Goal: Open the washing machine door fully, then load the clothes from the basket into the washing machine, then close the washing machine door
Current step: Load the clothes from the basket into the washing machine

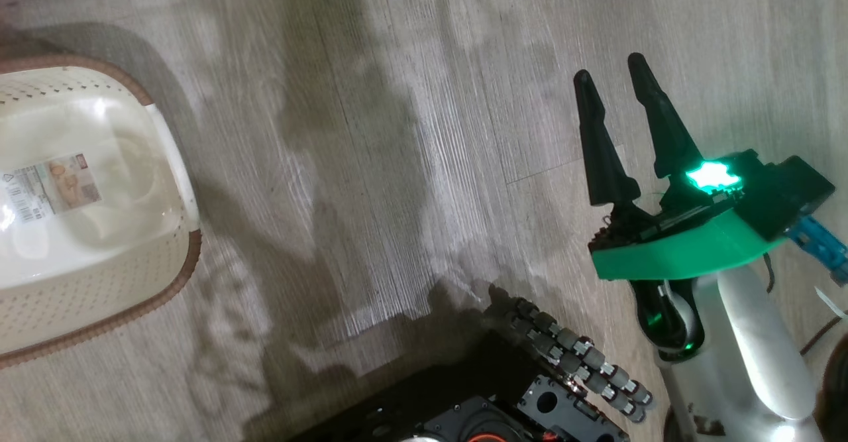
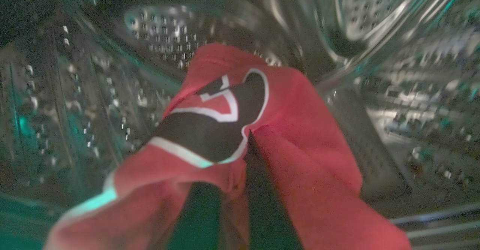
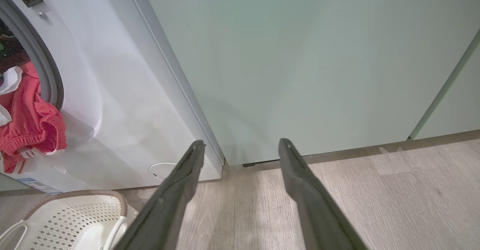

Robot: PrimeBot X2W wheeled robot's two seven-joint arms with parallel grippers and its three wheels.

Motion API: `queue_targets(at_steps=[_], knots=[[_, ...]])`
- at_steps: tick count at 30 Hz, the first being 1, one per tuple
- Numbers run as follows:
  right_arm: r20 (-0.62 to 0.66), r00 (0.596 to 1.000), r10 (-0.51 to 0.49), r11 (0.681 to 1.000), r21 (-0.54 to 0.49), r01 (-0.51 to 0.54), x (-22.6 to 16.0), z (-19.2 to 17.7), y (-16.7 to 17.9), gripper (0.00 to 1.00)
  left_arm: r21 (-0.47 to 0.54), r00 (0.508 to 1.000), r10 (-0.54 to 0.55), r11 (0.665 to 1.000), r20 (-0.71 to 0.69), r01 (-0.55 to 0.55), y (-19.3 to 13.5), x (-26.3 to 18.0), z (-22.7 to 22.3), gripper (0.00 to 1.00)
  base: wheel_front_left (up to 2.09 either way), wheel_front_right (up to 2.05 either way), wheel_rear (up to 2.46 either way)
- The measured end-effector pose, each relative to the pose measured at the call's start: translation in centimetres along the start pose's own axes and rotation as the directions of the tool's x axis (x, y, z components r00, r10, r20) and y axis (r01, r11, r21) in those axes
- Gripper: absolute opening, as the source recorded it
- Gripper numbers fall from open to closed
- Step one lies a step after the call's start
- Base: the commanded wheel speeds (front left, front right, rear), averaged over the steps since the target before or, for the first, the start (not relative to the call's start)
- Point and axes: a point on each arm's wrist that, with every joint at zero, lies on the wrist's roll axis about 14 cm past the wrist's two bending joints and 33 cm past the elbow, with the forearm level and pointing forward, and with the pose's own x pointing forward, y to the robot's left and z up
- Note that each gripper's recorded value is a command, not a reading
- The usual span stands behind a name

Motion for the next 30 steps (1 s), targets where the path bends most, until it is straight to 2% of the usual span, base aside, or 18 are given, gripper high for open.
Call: queue_targets(at_steps=[5,10,15,16,17,25,30], knots=[[0.015,1.0,0.012,1.0,0.0,-0.012,0.2,0.4,0.4,1.0,-0.014,0.992,0.016,1.0,0.129,-0.014,0.4,0.2,2.0,0.0,0.0,0.0,0.0],[0.015,1.0,0.026,1.0,-0.001,-0.026,0.5,0.3,0.8,1.0,-0.004,0.998,0.035,0.999,0.059,-0.034,1.7,0.0,-0.3,0.0,0.0,0.0,0.0],[0.019,0.999,0.035,0.999,-0.004,-0.035,0.6,0.3,1.1,1.0,0.003,1.0,0.013,1.0,0.016,-0.013,1.5,-0.4,-1.8,0.0,0.0,0.0,0.0],[0.02,0.999,0.036,0.999,-0.003,-0.036,0.6,0.4,1.1,1.0,0.003,1.0,0.011,1.0,0.022,-0.011,1.4,-0.5,-1.7,0.44,0.0,0.0,0.0],[0.022,0.999,0.037,0.999,-0.002,-0.037,0.6,0.4,1.2,1.0,0.005,1.0,0.01,1.0,0.027,-0.01,1.3,-0.6,-1.6,1.0,0.0,0.0,0.0],[0.054,0.997,0.06,0.998,-0.013,-0.059,0.7,1.6,1.9,1.0,0.096,0.995,-0.04,0.995,0.096,0.031,-0.2,-3.0,-0.3,1.0,0.0,0.0,0.0],[0.077,0.994,0.081,0.997,-0.022,-0.079,0.7,2.5,2.6,1.0,0.111,0.988,-0.07,0.992,0.139,0.055,-1.5,-5.3,-0.3,1.0,0.0,0.0,0.0]])
